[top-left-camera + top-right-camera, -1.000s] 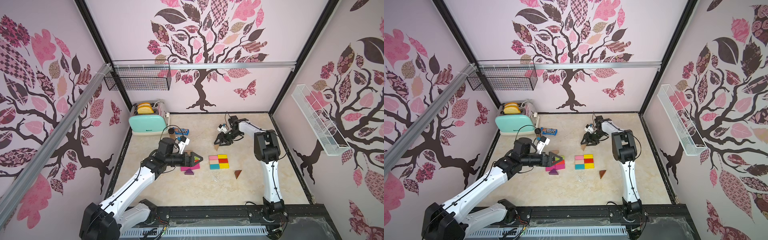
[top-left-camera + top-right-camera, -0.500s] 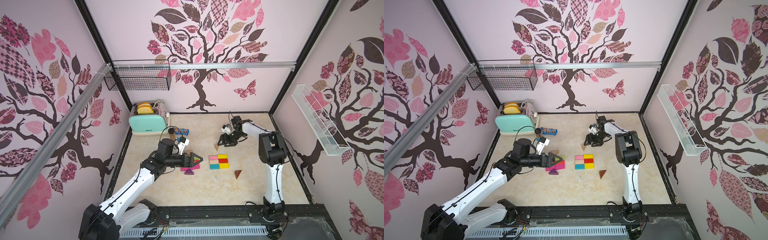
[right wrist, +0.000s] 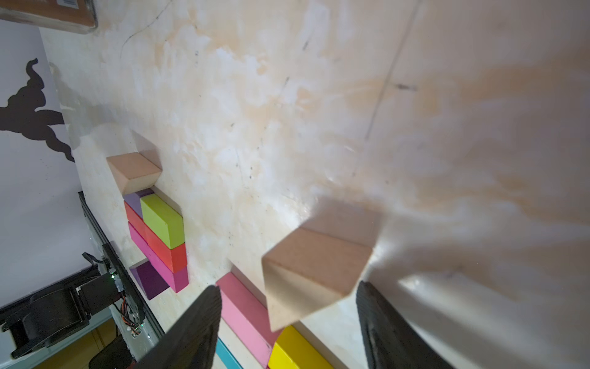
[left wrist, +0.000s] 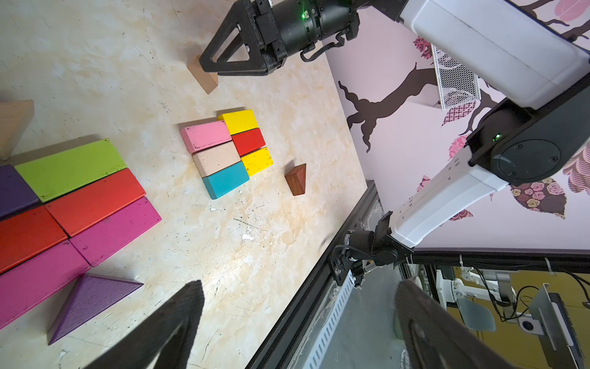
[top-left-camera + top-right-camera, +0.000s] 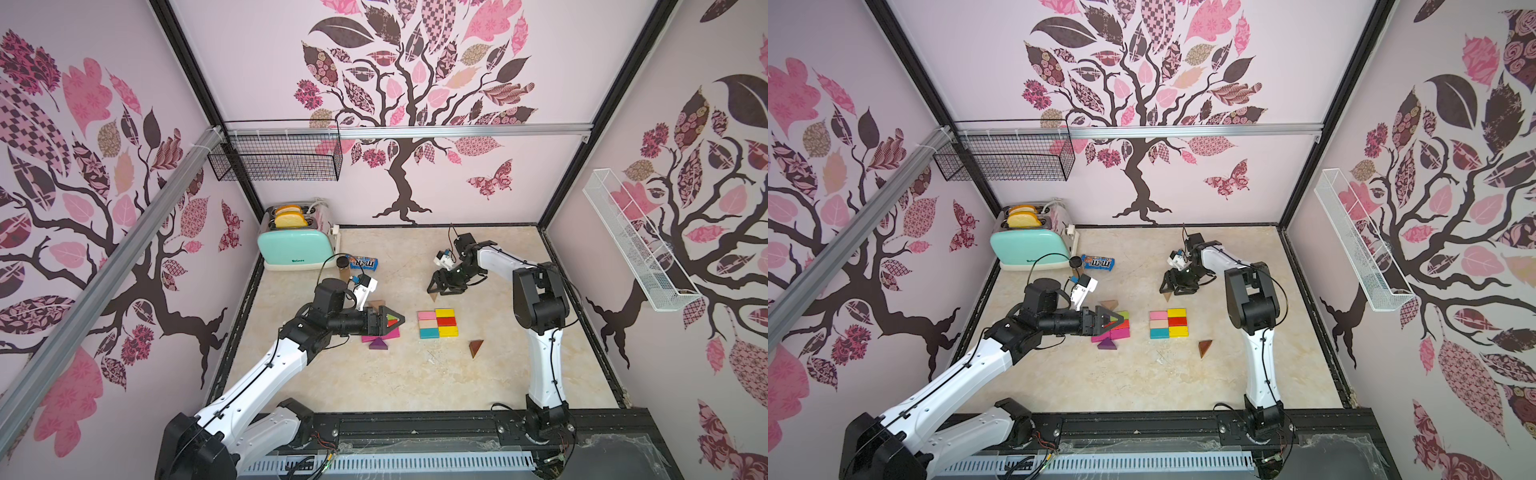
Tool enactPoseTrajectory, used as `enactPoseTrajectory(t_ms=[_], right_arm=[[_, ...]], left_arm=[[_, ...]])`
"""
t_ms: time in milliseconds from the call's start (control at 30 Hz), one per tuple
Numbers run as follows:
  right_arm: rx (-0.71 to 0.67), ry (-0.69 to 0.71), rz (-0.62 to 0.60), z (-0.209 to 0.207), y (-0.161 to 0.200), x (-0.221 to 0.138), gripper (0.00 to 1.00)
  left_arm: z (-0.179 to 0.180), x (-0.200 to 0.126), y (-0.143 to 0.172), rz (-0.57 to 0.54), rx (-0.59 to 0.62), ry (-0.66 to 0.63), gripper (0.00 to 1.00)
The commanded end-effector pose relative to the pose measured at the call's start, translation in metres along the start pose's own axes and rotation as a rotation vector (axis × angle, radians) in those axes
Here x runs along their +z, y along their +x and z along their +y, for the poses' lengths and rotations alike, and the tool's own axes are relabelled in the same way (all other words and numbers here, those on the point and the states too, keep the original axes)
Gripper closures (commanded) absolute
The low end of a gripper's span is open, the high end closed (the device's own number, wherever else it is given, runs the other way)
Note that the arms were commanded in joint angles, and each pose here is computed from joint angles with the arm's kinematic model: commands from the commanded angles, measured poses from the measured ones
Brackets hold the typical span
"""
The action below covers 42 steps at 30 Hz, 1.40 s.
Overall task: Assemble a piece of candy with building blocks
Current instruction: Adjust the building block at the center of the board.
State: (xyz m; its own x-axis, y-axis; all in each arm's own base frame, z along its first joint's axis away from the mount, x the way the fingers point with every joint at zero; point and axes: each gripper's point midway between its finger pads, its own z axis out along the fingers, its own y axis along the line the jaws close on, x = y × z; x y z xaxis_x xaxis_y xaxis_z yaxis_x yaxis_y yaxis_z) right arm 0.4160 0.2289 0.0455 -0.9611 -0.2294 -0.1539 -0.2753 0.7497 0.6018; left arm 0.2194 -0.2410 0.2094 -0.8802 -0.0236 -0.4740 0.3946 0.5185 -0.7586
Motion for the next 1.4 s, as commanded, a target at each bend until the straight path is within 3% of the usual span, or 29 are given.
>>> enactPoseTrajectory(t_ms=[0,700,800,1000,1367], right_arm=[[-0.04,-0.039,-0.009,0.019,-0.011,0.008,0.31],[-0.301,-0.029,0.006,0.059,-0.014,0.026,0.32],[-0.33,0.031,-0.016,0.061,-0.018,0.02,0.32],[-0.408,0.296,-0.038,0.05,-0.024,-0.005,0.32],[-0.541,0.309,0.036,0.071,-0.011,0.01,0.41]], left_arm=[[0.005,-0.001,0.002,-0.006,0.009,-0.013,0.02],[0.018,0.009,0.005,0.015,-0.018,-0.037,0.02],[0.02,0.008,0.004,0.008,-0.02,-0.049,0.02],[0.026,0.002,0.003,-0.022,-0.026,-0.102,0.02],[0.028,-0.003,0.01,-0.024,-0.043,-0.109,0.03]])
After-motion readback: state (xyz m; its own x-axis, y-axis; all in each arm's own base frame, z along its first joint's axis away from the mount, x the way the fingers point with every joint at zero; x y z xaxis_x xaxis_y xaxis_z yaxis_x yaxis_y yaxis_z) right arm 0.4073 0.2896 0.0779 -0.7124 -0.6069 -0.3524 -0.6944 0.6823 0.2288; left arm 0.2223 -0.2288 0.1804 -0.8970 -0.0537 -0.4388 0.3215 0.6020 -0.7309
